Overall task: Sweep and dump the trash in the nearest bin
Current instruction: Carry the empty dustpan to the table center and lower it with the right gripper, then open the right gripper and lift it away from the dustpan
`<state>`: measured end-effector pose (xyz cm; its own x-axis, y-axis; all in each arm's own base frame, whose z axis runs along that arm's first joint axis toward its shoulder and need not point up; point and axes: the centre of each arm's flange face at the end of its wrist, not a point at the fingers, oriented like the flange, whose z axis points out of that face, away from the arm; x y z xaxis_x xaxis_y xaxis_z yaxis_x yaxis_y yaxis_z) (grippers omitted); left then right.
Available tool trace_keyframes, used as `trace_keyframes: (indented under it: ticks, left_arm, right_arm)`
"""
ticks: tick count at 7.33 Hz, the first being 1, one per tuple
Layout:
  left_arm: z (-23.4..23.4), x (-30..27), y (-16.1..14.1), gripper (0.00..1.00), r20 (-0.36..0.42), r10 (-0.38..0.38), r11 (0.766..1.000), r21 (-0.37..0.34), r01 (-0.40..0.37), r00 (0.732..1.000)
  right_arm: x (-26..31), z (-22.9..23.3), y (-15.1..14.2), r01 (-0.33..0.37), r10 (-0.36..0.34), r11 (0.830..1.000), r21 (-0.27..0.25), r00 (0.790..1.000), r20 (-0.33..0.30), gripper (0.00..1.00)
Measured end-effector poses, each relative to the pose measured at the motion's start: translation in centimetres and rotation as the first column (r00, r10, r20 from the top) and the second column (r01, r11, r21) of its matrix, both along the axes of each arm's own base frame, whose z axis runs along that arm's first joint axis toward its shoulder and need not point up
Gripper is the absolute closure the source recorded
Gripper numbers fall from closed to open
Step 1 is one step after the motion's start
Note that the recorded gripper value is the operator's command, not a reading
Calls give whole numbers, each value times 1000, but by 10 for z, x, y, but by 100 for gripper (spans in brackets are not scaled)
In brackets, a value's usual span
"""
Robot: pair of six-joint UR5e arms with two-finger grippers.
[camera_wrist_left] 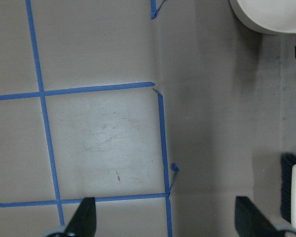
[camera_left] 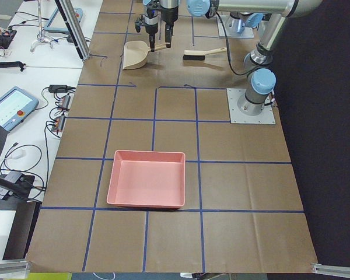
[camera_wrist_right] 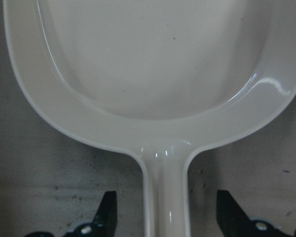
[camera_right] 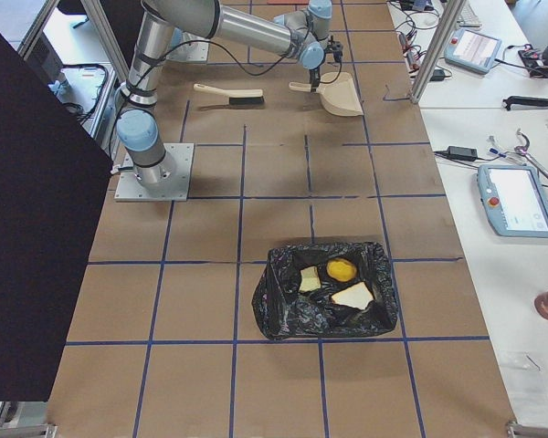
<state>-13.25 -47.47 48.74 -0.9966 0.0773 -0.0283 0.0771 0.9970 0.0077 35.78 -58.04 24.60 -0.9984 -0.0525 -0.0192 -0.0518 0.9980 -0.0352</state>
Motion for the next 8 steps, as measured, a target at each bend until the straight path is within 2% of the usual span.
trace_keyframes:
  ticks: [2,4,6,8]
  left_arm:
    - [1,0,0,0,0,0,1000,-1,0,1000]
    - [1,0,0,0,0,0,1000,-2,0,1000]
    - [1,0,0,0,-2,0,1000,-2,0,1000]
    - [1,-1,0,0,-5,1,1000,-2,-1,1000]
  right_arm:
    - [-8,13,-6,11,-11,1000,-16,1000,7,0]
    - [-25,55,-11,20,-20,999,-25,1000,1,0]
    - [-76,110,-6,-15,15,1000,7,1000,-20,0]
    - [-153,169,10,-58,60,997,57,998,-29,0]
